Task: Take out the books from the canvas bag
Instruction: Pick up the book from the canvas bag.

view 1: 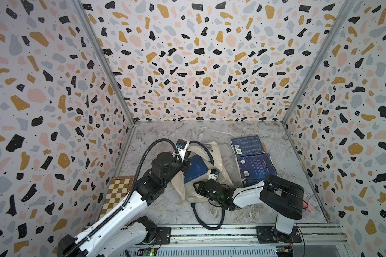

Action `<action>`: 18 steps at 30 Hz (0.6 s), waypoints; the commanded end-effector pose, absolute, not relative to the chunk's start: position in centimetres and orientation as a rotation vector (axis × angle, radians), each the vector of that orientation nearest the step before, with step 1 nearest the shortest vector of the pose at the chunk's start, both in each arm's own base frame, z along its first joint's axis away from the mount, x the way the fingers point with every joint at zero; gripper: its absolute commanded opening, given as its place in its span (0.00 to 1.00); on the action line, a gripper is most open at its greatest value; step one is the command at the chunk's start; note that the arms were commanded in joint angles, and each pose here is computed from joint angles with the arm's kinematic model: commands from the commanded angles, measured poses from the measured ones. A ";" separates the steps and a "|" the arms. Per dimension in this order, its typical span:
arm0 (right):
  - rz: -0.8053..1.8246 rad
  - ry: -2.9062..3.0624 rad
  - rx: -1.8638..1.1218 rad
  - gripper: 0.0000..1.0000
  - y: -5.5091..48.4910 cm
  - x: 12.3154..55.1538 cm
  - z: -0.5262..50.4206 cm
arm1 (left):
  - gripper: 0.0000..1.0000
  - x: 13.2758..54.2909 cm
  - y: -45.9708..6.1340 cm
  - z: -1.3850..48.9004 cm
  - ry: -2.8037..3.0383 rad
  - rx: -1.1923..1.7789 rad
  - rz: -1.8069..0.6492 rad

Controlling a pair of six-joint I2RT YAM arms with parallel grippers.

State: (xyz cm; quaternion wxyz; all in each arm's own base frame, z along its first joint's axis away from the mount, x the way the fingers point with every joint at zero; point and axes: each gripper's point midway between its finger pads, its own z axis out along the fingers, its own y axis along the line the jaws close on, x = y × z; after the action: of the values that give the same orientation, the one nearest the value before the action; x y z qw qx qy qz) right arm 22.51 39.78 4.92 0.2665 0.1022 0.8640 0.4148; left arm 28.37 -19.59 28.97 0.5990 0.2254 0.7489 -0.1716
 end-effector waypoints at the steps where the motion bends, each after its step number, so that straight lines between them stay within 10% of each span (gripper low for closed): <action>1: 1.213 2.267 0.328 0.52 40.9 24.0 6.3 | 0.00 27.4 -20.1 34.4 1.517 0.512 -0.475; 18: 1.267 2.180 0.523 0.57 40.3 26.7 3.6 | 0.00 23.9 -20.8 36.8 1.319 0.591 -0.580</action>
State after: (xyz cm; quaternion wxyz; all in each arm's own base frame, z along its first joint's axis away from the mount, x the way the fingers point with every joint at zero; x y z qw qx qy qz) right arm 25.69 41.02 4.67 0.2707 0.1724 0.8146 0.4831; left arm 25.60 -20.51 30.73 0.6368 0.2628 0.6888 -0.2258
